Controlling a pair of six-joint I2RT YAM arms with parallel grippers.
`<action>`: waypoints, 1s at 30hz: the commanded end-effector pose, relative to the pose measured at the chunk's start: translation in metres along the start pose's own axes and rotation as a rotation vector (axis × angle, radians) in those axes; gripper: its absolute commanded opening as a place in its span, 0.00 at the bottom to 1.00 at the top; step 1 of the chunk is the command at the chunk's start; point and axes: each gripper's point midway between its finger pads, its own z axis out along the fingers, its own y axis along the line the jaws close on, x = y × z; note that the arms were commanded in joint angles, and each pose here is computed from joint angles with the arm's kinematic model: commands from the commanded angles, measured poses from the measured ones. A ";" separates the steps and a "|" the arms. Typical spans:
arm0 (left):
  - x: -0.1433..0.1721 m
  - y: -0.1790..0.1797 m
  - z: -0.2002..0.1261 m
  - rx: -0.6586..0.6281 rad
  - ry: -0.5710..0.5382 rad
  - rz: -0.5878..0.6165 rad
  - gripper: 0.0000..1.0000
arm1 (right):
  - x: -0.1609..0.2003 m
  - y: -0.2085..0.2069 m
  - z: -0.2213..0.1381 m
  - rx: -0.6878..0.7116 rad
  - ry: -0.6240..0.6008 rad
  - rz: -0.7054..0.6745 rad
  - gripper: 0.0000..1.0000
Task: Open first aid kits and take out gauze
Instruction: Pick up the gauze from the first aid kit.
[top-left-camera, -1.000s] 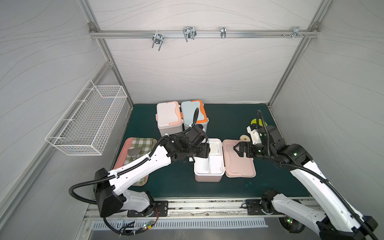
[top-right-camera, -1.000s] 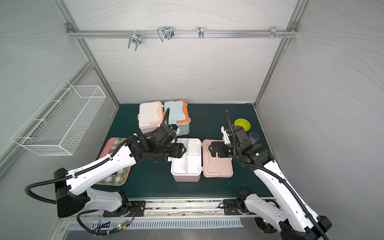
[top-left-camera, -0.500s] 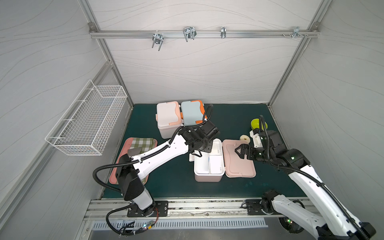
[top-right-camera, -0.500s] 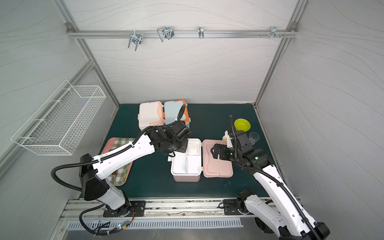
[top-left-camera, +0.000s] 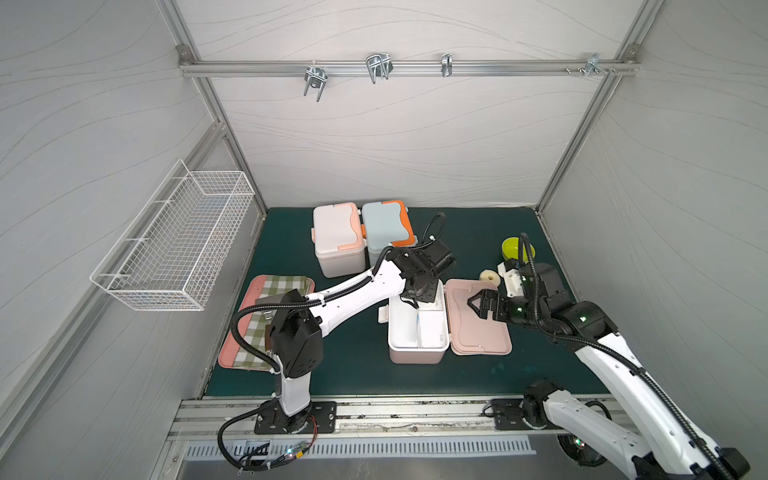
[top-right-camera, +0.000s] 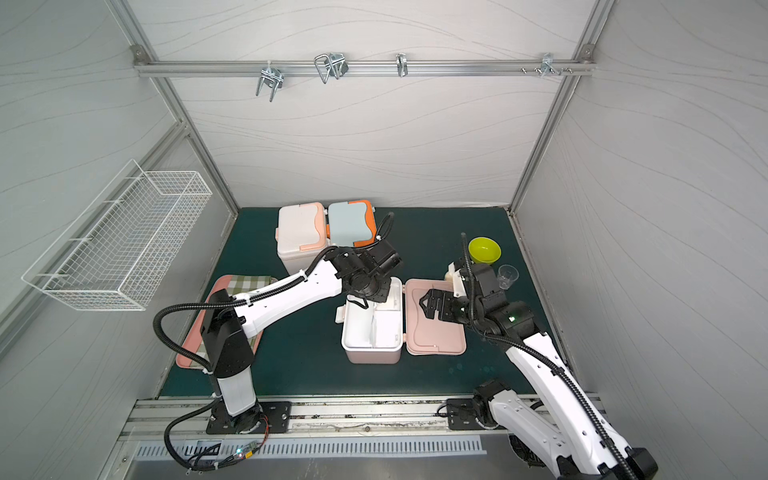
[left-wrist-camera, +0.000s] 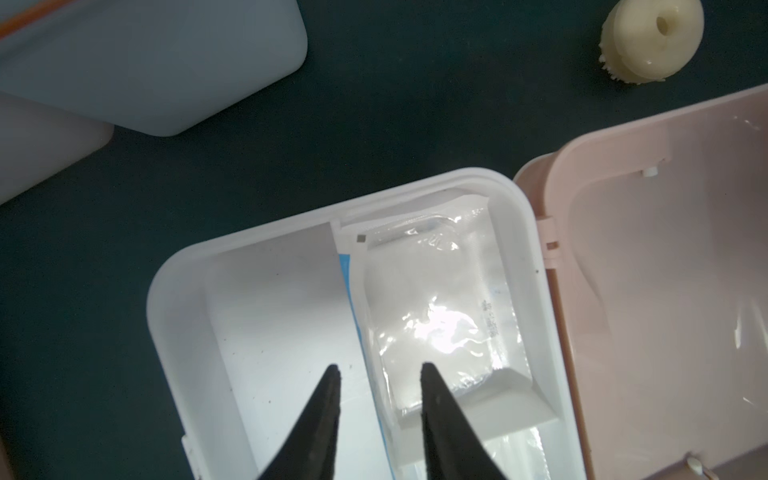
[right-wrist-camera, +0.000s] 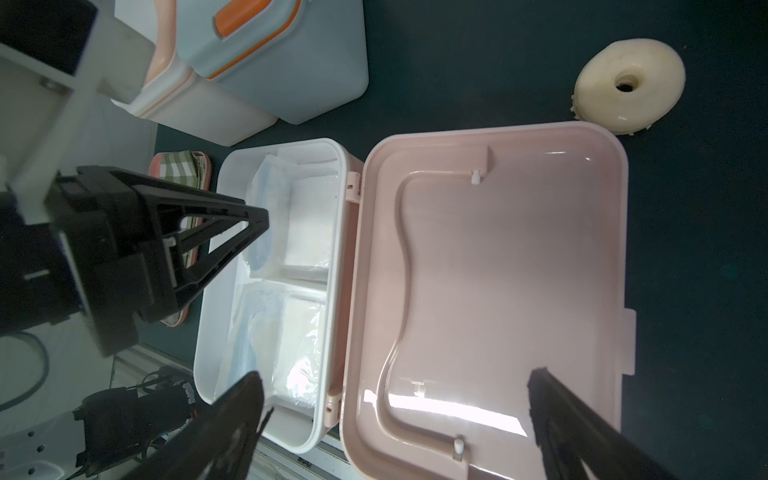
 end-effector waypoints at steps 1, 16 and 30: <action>-0.009 -0.006 -0.002 -0.002 -0.016 -0.010 0.29 | -0.001 0.002 -0.002 -0.024 -0.016 0.002 0.99; -0.017 0.002 -0.028 0.039 -0.071 -0.054 0.00 | -0.003 0.003 -0.003 -0.035 -0.023 -0.001 0.99; -0.016 0.044 -0.098 0.158 -0.209 -0.142 0.00 | -0.010 0.012 -0.010 -0.066 -0.049 -0.024 0.99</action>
